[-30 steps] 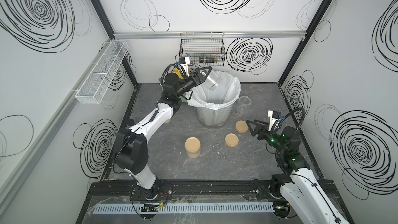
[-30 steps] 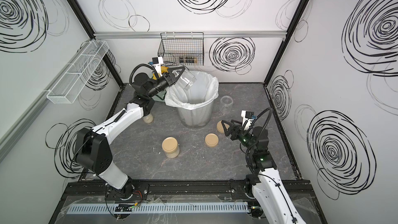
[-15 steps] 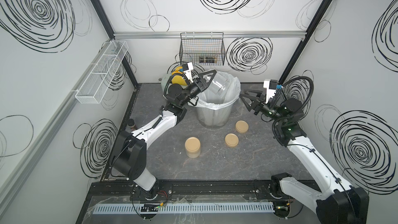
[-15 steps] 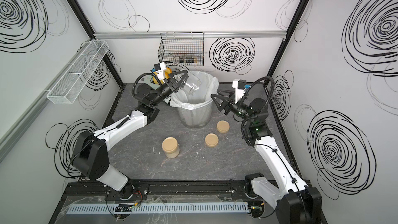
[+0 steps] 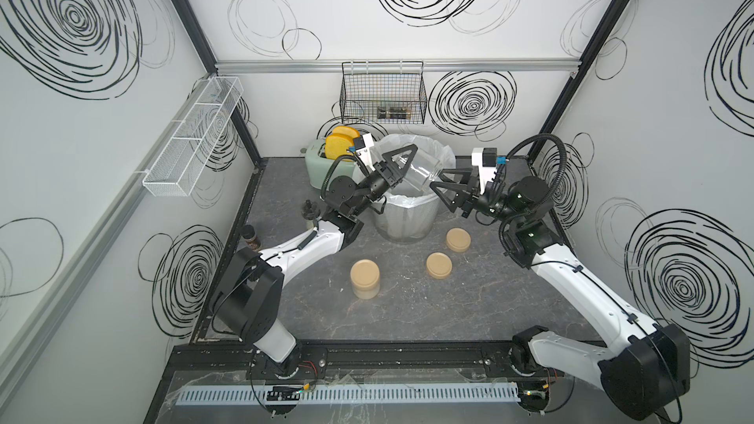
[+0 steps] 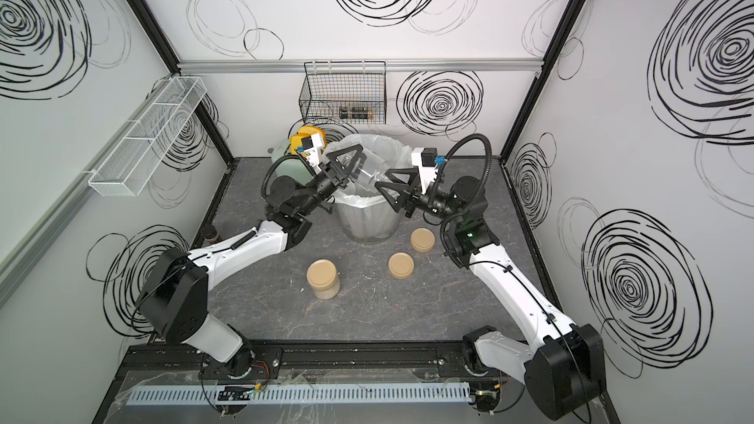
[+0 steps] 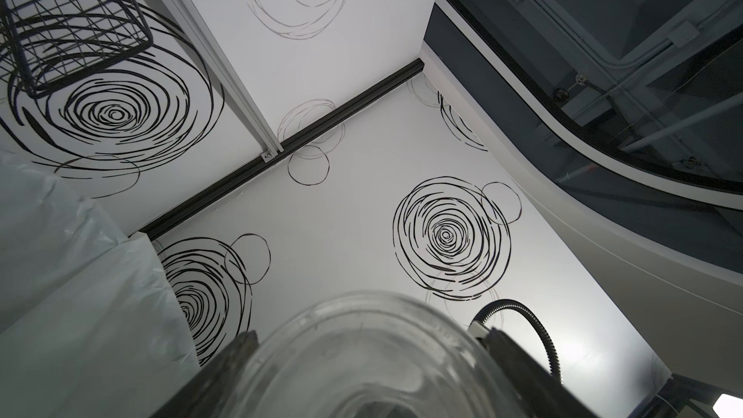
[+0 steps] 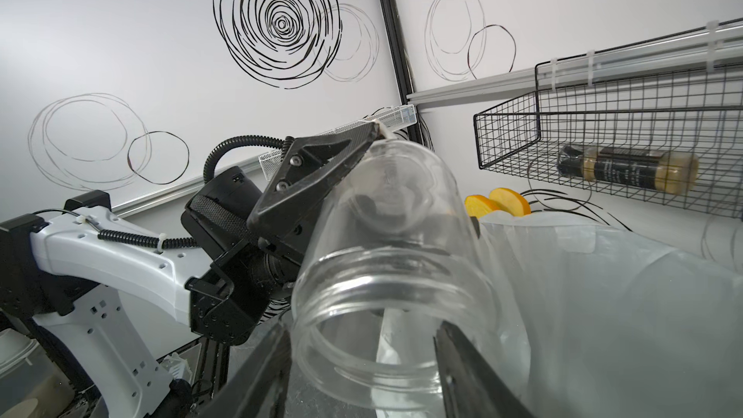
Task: Empty moldy rice from jars
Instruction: Place the jar at the center of the board.
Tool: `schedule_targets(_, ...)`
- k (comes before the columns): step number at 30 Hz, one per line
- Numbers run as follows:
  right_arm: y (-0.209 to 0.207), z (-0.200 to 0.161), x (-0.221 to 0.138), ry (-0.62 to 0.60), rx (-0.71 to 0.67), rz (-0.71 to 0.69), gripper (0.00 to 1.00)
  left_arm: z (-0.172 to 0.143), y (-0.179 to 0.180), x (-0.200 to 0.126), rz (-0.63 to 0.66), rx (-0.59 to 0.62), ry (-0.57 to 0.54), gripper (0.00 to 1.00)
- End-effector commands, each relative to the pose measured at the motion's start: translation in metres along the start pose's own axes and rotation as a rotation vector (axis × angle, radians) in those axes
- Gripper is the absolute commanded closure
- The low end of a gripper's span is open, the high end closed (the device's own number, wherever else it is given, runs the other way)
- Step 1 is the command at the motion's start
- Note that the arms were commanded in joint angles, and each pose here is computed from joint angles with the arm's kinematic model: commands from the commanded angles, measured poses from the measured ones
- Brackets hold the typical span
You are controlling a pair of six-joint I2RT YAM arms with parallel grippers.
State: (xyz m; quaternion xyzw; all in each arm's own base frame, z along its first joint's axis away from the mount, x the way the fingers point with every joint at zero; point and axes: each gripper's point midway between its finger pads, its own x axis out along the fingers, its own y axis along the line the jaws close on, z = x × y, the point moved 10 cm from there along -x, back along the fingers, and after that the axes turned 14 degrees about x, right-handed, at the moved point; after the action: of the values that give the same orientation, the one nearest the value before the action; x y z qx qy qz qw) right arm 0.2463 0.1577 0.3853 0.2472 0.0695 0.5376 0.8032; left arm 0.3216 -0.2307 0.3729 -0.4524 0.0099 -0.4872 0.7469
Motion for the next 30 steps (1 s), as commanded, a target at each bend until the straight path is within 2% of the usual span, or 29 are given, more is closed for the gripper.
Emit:
schedule_targets(1, 0.014, 0.013, 0.004, -0.028, -0.067, 0.065, 0.42, 0.02, -0.043, -0.004, -0.171, 0.037, -0.115, 0.18)
schedule_targets(8, 0.017, 0.011, 0.01, -0.016, -0.066, 0.079, 0.45, 0.018, -0.043, -0.004, -0.18, 0.027, -0.12, 0.18)
schedule_targets(13, 0.015, 0.01, 0.015, -0.015, -0.06, 0.075, 0.51, 0.008, -0.047, -0.004, -0.185, 0.014, -0.111, 0.18)
schedule_targets(18, 0.016, 0.008, 0.021, -0.019, -0.053, 0.074, 0.62, 0.002, -0.049, -0.005, -0.19, 0.005, -0.116, 0.17)
schedule_targets(25, 0.015, 0.01, 0.022, -0.03, -0.045, 0.052, 0.91, 0.002, -0.053, -0.01, -0.185, 0.022, -0.132, 0.14)
schedule_targets(28, 0.017, 0.011, 0.021, -0.034, -0.047, 0.049, 1.0, 0.003, -0.056, -0.014, -0.169, 0.049, -0.136, 0.08)
schedule_targets(30, 0.019, 0.012, 0.02, -0.037, -0.049, 0.048, 1.0, 0.006, -0.057, -0.017, -0.145, 0.066, -0.136, 0.03)
